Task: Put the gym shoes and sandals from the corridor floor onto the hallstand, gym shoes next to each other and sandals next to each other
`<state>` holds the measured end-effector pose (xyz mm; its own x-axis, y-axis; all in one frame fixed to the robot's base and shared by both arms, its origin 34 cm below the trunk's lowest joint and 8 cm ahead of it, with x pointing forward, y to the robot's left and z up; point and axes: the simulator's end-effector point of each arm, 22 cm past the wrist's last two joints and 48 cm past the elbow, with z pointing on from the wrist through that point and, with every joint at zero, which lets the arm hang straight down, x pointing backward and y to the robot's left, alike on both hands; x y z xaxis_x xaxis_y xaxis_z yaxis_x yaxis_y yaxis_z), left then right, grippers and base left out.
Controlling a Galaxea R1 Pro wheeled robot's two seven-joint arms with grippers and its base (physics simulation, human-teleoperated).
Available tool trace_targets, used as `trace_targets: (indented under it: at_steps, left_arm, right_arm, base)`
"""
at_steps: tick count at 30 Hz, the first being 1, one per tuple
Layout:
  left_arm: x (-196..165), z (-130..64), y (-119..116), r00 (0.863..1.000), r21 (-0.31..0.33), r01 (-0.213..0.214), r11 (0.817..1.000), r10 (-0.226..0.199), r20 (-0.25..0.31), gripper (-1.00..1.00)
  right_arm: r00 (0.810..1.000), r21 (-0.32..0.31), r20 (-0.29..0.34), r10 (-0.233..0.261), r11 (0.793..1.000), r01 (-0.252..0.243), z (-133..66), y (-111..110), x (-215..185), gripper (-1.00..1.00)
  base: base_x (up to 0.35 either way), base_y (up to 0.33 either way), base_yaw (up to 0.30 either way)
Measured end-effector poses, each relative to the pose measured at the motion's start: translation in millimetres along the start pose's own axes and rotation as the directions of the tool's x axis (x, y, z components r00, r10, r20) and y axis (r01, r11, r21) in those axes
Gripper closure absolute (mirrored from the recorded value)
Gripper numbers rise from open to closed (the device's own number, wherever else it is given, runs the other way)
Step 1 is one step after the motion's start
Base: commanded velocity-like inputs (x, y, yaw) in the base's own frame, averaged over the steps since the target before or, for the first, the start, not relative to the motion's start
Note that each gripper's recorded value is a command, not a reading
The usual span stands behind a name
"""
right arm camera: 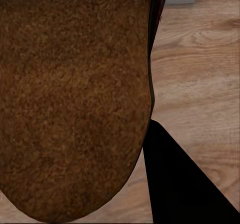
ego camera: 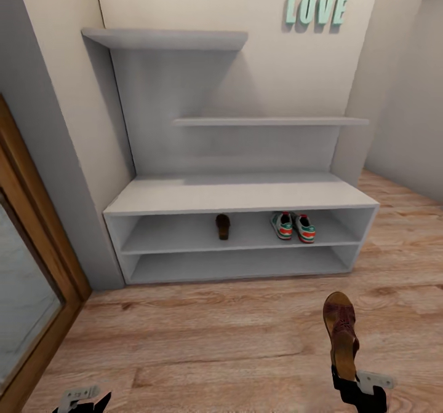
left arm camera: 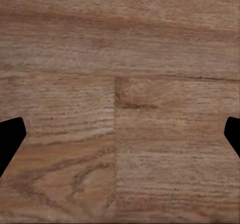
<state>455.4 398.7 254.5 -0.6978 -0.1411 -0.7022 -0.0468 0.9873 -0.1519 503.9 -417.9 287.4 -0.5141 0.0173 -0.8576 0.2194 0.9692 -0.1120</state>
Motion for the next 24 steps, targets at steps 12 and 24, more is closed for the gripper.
trace_targets:
  at_steps: [12, 24]
  left_arm:
    - [0.7, 0.6, -2.5, 1.000, 0.003, 0.002, 1.000, -0.002, 0.000, -1.00]
    - [1.0, 1.0, -4.2, 1.000, 0.005, 0.003, 1.000, -0.003, 0.000, -1.00]
  right_arm:
    - [1.000, -0.001, 0.002, -0.001, 1.000, 0.001, 0.2, -0.2, -0.7, 1.00]
    - [1.000, -0.003, 0.003, -0.002, 1.000, 0.002, 0.4, 0.3, -1.5, 1.00]
  base:
    - [-0.067, 0.297, 0.000]
    - [-0.002, 0.260, 0.000]
